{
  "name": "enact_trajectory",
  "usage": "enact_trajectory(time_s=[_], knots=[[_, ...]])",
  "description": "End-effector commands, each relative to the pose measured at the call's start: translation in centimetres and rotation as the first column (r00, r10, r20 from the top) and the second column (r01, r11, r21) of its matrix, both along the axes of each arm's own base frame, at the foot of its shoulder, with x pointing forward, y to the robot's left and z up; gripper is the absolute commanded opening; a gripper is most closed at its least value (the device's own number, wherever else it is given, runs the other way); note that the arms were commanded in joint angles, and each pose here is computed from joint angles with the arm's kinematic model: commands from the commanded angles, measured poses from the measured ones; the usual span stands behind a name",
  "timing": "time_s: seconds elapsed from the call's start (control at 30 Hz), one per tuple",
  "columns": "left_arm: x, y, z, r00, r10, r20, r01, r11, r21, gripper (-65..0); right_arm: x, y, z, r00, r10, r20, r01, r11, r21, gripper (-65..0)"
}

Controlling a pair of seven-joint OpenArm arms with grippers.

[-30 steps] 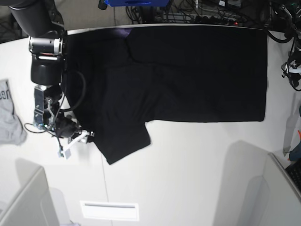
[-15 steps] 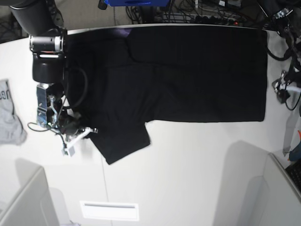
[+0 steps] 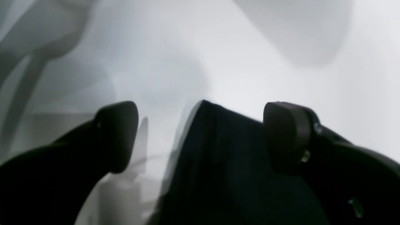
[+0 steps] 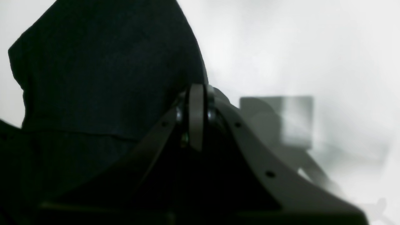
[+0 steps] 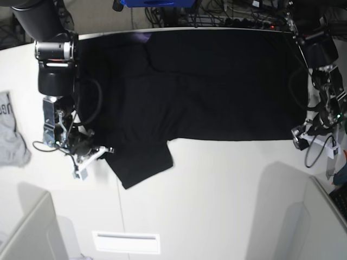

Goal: Fold the T-shirt properly
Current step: 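Grasp the shirt's hem corners with both grippers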

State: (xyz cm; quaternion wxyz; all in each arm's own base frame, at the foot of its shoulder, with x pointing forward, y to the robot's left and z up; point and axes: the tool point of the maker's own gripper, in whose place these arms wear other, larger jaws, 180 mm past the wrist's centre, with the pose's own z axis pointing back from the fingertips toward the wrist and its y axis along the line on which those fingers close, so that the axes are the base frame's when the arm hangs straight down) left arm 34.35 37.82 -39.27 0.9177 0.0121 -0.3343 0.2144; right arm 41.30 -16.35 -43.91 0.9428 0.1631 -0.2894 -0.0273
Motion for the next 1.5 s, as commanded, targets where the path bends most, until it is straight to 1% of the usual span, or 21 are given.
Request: enact_trajectory(time_s=[0.0,0.03,0.17,0.37,0.4,0.43,0.53,0.6,0.67,0.77,0.83,0.87,0.93,1.0,1.07,1.2,1.3,1.4,1.47], knots=[[1.3,1.2,1.8,1.000,-0.007,0.030,0.005,0.998,0.057,-4.9,0.9,-0.4,1.1,1.000,0.002,0.022,-0.002,1.000,-0.013,-65.0],[1.4,0.7,1.3,1.000,-0.020,0.007,0.020,0.997,0.072,-4.9,0.9,-0.4,1.1,1.000,0.002,0.022,-0.002,1.000,-0.013,-65.0],[1.4,-0.2,0.2,0.999,-0.038,-0.032,0.041,0.994,0.098,-5.1,1.0,-0.4,1.2,1.000,0.002,0.026,-0.001,1.000,-0.013,-65.0],[1.0,-1.3,-1.5,0.997,-0.038,-0.067,0.042,0.997,0.069,-5.3,1.1,-0.5,1.3,0.999,0.001,0.032,-0.001,1.000,-0.013,-65.0],[1.1,-1.3,-1.6,0.997,-0.034,-0.068,0.039,0.997,0.063,-6.1,1.1,-0.5,1.3,0.999,0.001,0.032,-0.001,1.000,-0.013,-65.0],[1.1,-1.3,-1.9,0.997,-0.030,-0.077,0.034,0.998,0.054,-8.2,1.1,-0.5,1.3,0.999,0.001,0.032,-0.001,1.000,-0.013,-65.0],[0.7,-1.2,-2.9,0.994,-0.020,-0.105,0.023,0.999,0.034,-20.4,1.1,-0.5,1.3,0.999,0.000,0.032,0.000,1.000,-0.014,-65.0],[0.6,-1.1,-3.0,0.994,-0.018,-0.108,0.022,0.999,0.032,-26.2,1.1,-0.5,1.3,0.999,0.000,0.032,0.000,1.000,-0.014,-65.0],[0.7,-1.2,-2.9,0.994,-0.018,-0.105,0.021,0.999,0.028,-29.6,1.1,-0.5,1.3,0.999,0.000,0.032,0.000,1.000,-0.014,-65.0],[0.8,-1.3,-3.0,0.994,-0.020,-0.105,0.023,0.999,0.026,-31.3,1.2,-0.5,1.4,0.999,0.000,0.033,0.000,1.000,-0.014,-65.0],[0.7,-1.6,-3.2,0.993,-0.028,-0.112,0.031,0.999,0.025,-34.2,1.2,-0.5,1.4,0.999,0.000,0.033,0.000,1.000,-0.014,-65.0],[0.8,-2.0,-3.4,0.992,-0.043,-0.120,0.047,0.999,0.028,-37.8,1.2,-0.5,1.4,0.999,0.000,0.035,0.001,1.000,-0.014,-65.0],[0.9,-2.4,-3.5,0.990,-0.065,-0.129,0.070,0.997,0.036,-49.2,1.2,-0.6,1.4,0.999,-0.001,0.035,0.001,1.000,-0.015,-65.0],[0.9,-2.4,-3.6,0.989,-0.067,-0.130,0.072,0.997,0.037,-64.5,1.2,-0.6,1.4,0.999,-0.001,0.035,0.001,1.000,-0.015,-65.0],[1.0,-2.5,-3.4,0.990,-0.068,-0.125,0.074,0.996,0.039,-65.0,1.3,-0.6,1.5,0.999,-0.001,0.039,0.002,1.000,-0.015,-65.0],[2.3,-2.2,-2.2,0.993,-0.069,-0.096,0.074,0.996,0.048,-65.0,2.1,-0.8,2.1,0.996,-0.019,0.090,0.020,1.000,-0.012,-65.0],[2.7,-2.2,-1.7,0.994,-0.070,-0.083,0.074,0.996,0.052,-65.0,2.3,-1.0,2.3,0.994,-0.026,0.109,0.027,1.000,-0.012,-65.0],[3.4,-2.2,0.0,0.996,-0.085,-0.040,0.088,0.993,0.081,-65.0,2.6,-1.1,2.6,0.991,-0.033,0.131,0.035,0.999,-0.012,-65.0],[3.3,-2.3,0.4,0.995,-0.095,-0.029,0.098,0.991,0.096,-65.0,2.7,-1.2,2.6,0.989,-0.037,0.140,0.039,0.999,-0.009,-65.0]])
